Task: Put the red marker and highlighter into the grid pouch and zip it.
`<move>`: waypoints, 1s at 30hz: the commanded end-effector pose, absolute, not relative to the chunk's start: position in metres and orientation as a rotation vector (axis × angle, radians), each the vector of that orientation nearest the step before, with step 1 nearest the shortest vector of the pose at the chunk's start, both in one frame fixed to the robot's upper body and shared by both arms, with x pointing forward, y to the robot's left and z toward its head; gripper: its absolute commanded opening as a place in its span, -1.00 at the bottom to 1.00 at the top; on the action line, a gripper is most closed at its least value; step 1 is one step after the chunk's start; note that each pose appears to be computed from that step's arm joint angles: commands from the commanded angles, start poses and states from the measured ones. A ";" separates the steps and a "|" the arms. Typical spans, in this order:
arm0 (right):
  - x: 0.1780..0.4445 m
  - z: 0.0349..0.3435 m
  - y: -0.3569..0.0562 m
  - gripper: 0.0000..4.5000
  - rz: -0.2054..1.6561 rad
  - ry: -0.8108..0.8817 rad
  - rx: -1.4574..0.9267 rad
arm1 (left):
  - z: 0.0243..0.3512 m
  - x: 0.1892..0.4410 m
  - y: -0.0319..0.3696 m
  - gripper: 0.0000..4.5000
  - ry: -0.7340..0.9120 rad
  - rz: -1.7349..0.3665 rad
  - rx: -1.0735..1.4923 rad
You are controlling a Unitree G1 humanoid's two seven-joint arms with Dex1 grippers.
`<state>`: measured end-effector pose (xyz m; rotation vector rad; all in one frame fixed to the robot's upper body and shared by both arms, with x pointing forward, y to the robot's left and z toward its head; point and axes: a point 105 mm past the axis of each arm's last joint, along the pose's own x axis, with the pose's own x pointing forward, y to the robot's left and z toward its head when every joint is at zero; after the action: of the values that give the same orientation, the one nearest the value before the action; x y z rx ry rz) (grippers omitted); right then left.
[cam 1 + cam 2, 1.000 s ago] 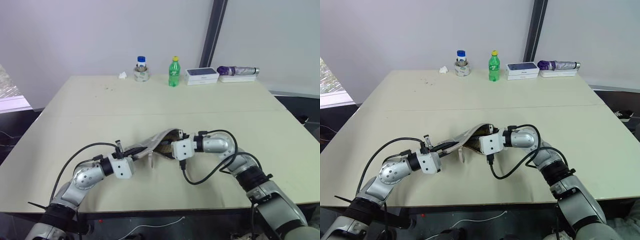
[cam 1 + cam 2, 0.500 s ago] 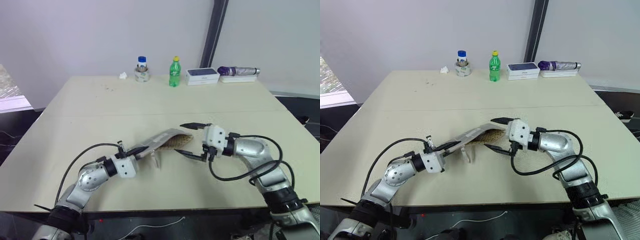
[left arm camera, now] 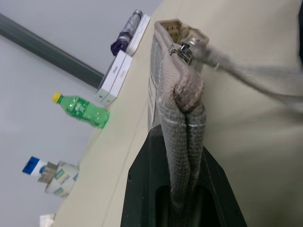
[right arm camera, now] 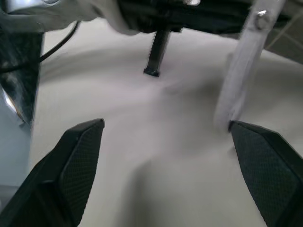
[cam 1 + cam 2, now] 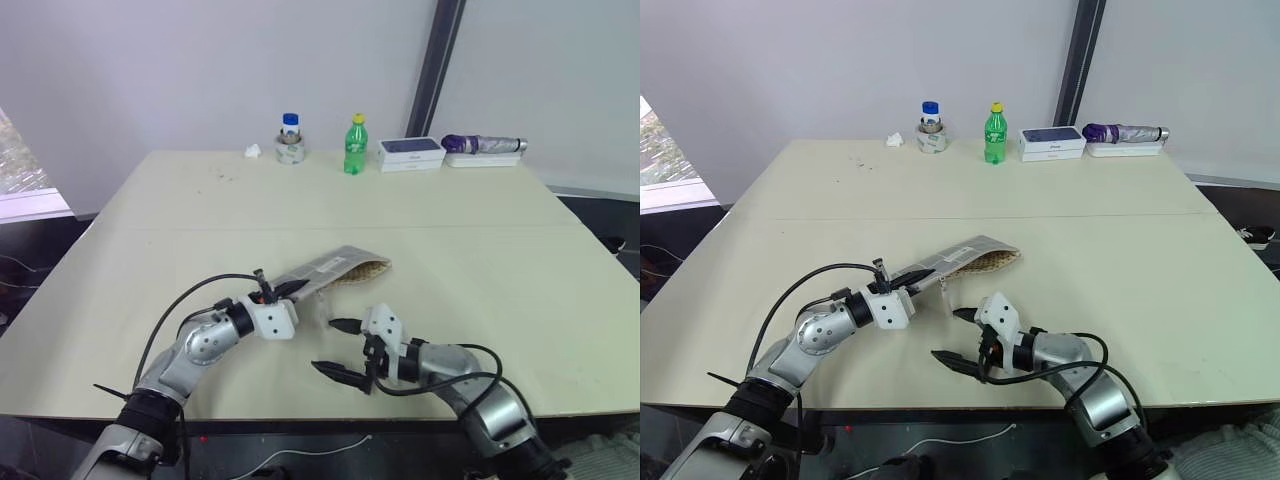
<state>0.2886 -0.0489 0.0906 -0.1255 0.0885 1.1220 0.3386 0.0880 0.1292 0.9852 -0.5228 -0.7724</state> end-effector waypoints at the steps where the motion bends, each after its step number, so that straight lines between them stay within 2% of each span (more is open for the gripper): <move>1: 0.297 0.095 -0.044 0.93 1.087 0.059 -0.158 | 0.136 0.336 0.078 -1.00 -0.569 -0.769 0.991; 9: 0.316 0.109 -0.051 0.93 0.996 0.043 -0.119 | 0.132 0.332 0.074 -1.00 -0.571 -0.767 0.990; 13: 0.316 0.121 -0.041 0.93 1.023 0.000 -0.074 | 0.132 0.332 0.076 -1.00 -0.559 -0.754 0.997; 16: 0.311 0.117 -0.034 0.57 1.078 0.022 -0.045 | 0.134 0.334 0.076 -1.00 -0.562 -0.745 1.001; 21: 0.315 0.108 -0.040 -0.62 1.057 0.044 -0.105 | 0.140 0.336 0.075 -1.00 -0.575 -0.736 1.003; 23: 0.319 0.108 -0.045 -0.99 1.042 0.043 -0.115 | 0.140 0.335 0.074 -1.00 -0.580 -0.745 1.003; 30: 0.354 0.118 -0.092 -0.99 0.922 0.031 -0.246 | 0.133 0.323 0.081 -1.00 -0.570 -0.796 1.007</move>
<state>0.3453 -0.0766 0.1053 -0.2234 0.0742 0.9675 0.3301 0.0822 0.1184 1.0156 -0.4973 -0.7906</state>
